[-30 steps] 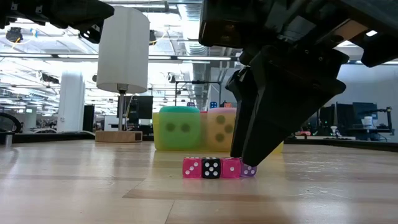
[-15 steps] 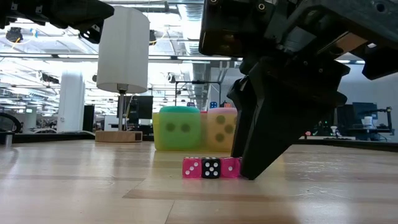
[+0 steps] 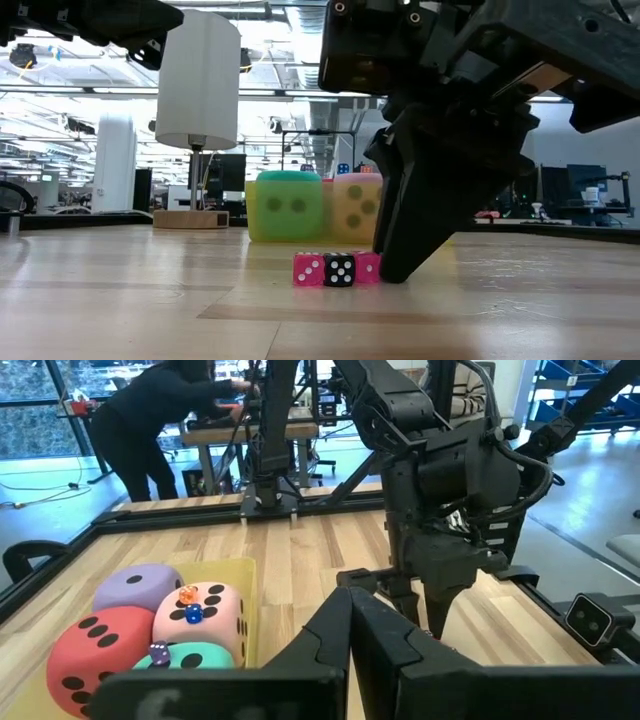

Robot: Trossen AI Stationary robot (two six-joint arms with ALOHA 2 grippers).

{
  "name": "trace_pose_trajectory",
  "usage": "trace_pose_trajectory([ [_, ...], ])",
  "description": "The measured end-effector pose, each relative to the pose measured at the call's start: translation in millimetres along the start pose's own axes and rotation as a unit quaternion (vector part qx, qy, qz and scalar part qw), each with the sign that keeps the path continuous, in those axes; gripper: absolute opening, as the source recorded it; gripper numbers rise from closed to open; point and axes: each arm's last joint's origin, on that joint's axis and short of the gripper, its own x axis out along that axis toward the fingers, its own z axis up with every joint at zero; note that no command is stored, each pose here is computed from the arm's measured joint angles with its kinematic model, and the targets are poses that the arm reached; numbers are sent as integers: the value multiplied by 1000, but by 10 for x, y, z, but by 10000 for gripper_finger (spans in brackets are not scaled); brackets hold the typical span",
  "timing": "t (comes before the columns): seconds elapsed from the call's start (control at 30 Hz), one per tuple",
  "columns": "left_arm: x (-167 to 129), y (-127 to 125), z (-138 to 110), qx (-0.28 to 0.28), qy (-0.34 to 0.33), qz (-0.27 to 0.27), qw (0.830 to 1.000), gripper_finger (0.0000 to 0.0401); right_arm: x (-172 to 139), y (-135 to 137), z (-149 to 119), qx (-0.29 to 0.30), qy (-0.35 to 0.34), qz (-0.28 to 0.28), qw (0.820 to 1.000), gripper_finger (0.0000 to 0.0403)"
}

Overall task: Pick & Place Dice
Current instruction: Put the small purple dice into the yellow bin

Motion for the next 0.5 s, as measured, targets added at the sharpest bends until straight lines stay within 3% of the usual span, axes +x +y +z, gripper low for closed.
trace_pose_trajectory([
  [0.23,0,0,0,0,0,0,1000,0,-143,-25,72,-2,72,-14,997,68],
  [0.5,1,0,0,0,0,0,1000,0,-432,-73,322,-10,90,-32,995,61],
])
